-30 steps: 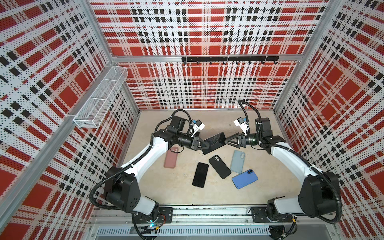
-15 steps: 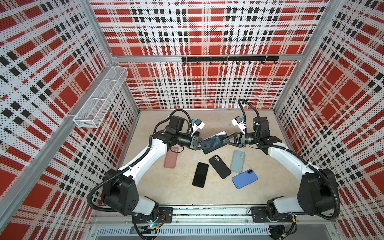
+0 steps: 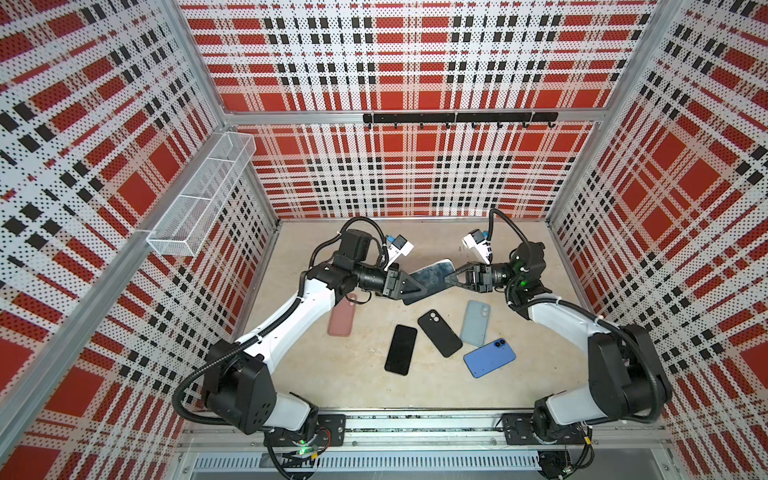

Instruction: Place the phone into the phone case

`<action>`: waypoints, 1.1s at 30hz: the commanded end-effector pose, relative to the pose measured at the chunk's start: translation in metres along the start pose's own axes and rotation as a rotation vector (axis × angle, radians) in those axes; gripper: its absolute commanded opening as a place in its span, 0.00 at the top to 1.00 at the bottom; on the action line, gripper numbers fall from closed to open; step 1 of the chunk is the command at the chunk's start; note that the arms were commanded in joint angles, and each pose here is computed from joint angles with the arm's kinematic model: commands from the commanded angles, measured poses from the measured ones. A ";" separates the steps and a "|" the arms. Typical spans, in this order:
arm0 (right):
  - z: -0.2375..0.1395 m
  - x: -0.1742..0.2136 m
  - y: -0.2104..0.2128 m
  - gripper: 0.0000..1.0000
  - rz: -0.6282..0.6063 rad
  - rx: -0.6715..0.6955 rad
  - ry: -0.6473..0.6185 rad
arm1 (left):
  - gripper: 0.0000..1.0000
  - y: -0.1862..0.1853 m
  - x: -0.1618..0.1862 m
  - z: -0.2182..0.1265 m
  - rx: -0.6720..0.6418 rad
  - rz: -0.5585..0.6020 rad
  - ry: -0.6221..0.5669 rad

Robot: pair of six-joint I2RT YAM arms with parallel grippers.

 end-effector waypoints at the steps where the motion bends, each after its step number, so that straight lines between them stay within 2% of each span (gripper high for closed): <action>1: -0.005 -0.012 0.022 1.00 -0.083 -0.067 -0.041 | 0.30 -0.010 -0.007 -0.010 -0.028 0.042 -0.051; 6: -0.020 -0.023 0.009 1.00 -0.050 -0.025 -0.152 | 0.24 -0.003 -0.008 -0.040 -0.253 0.023 -0.150; 9: -0.029 -0.024 -0.002 1.00 -0.023 0.074 -0.214 | 0.22 -0.002 -0.008 -0.061 -0.425 0.011 -0.217; 11: -0.032 -0.021 -0.011 1.00 0.002 0.223 -0.245 | 0.22 -0.006 -0.007 -0.069 -0.541 0.015 -0.240; 13: -0.034 -0.015 -0.012 1.00 -0.003 0.481 -0.257 | 0.23 -0.007 -0.006 -0.075 -0.678 0.007 -0.243; 14: -0.036 -0.014 -0.011 1.00 -0.003 0.563 -0.259 | 0.23 -0.007 -0.005 -0.077 -0.752 0.002 -0.233; 16: -0.039 -0.012 -0.011 1.00 0.016 0.619 -0.297 | 0.27 -0.007 -0.001 -0.076 -0.923 0.009 -0.179; 18: -0.044 -0.007 -0.013 1.00 0.036 0.704 -0.338 | 0.29 -0.008 0.003 -0.069 -1.080 0.047 -0.104; 20: -0.054 0.000 -0.013 1.00 0.054 0.826 -0.398 | 0.31 -0.008 0.008 -0.054 -1.173 0.113 -0.004; 23: -0.069 0.016 -0.014 1.00 0.099 1.036 -0.482 | 0.31 -0.001 0.014 -0.026 -1.183 0.178 0.140; 26: -0.081 0.033 -0.013 1.00 0.141 1.171 -0.525 | 0.31 0.010 0.020 0.007 -1.178 0.244 0.285; 29: -0.088 0.051 -0.013 1.00 0.174 1.248 -0.554 | 0.32 0.026 0.027 0.043 -1.152 0.298 0.407; 33: -0.094 0.069 -0.014 1.00 0.194 1.286 -0.572 | 0.34 0.055 0.034 0.085 -1.092 0.303 0.522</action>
Point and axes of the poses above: each gripper's point midway between its finger pads, its own z axis out along the fingers, its own y axis along the line the jaws close on, x = y × z, the point moved 10 cm from there along -z, back along the fingers, and after that the axes turned 12 degrees about z, right-handed, at the moved point
